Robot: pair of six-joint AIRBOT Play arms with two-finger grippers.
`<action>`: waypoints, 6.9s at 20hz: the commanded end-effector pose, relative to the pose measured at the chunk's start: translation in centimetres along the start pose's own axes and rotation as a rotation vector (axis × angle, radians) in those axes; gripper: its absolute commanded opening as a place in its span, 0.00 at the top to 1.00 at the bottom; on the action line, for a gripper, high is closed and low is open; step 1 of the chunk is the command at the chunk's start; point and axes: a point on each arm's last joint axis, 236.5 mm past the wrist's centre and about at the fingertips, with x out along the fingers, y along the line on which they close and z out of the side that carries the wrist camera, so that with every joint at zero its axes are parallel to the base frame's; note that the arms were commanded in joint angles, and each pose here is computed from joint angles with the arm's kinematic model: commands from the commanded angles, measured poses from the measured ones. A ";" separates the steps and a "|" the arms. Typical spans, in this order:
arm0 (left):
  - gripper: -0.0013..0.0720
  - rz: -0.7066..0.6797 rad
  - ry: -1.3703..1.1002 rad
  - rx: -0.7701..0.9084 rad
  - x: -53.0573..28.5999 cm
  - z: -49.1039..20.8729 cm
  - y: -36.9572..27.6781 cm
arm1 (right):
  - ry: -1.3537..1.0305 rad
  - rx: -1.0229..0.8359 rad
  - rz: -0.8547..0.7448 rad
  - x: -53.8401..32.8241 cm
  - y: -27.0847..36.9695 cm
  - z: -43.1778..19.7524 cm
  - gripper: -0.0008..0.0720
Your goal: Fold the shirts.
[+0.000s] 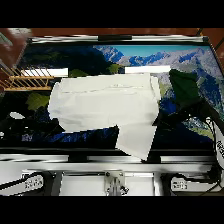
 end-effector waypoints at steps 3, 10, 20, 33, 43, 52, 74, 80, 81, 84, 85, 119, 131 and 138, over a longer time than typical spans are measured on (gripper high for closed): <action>0.94 0.000 -0.001 0.001 0.0 0.0 0.0 | -0.002 0.033 0.012 1.2 -0.3 -0.5 0.28; 0.94 0.000 -0.004 0.001 0.0 0.1 0.0 | -0.023 0.044 0.040 1.9 -0.1 -0.4 0.92; 0.95 -0.032 -0.395 0.468 -13.9 10.0 -12.4 | -0.572 -0.405 0.083 -15.7 12.0 4.7 0.93; 0.95 -0.261 -1.539 1.200 -55.7 -12.4 -41.9 | -1.978 -1.031 -0.085 -60.8 36.4 -19.6 0.92; 0.95 0.015 -1.433 1.153 -52.2 -11.5 -36.7 | -1.863 -0.958 -0.300 -58.0 32.8 -21.8 0.92; 0.94 0.035 -0.577 0.851 -30.9 4.7 -24.6 | -1.029 -0.576 -0.148 -36.5 19.6 3.2 0.93; 0.94 0.037 -0.637 0.519 -6.8 30.0 -15.8 | -0.996 -0.383 -0.134 -10.4 13.2 30.7 0.92; 0.94 0.036 -0.601 0.491 -5.1 30.0 -14.8 | -0.968 -0.381 -0.129 -9.8 13.1 30.4 0.92; 0.94 0.034 -0.586 0.491 -5.0 29.7 -14.7 | -0.937 -0.377 -0.123 -9.2 13.1 29.9 0.92; 0.94 0.017 -0.457 0.497 -3.8 27.1 -14.3 | -0.809 -0.393 -0.113 -7.5 13.2 27.6 0.92; 0.94 0.009 -0.397 0.498 -3.3 25.8 -14.0 | -0.760 -0.403 -0.110 -7.2 13.3 26.5 0.92; 0.95 0.192 0.124 0.334 -6.0 15.4 -8.5 | -0.178 -0.264 -0.265 -5.7 8.7 12.8 0.92; 0.95 0.231 0.115 0.303 -3.3 15.7 -8.1 | -0.104 -0.184 -0.257 -3.5 7.6 12.2 0.92; 0.95 0.237 0.149 0.285 -1.6 15.6 -7.5 | -0.145 -0.149 -0.290 -3.7 6.8 13.2 0.92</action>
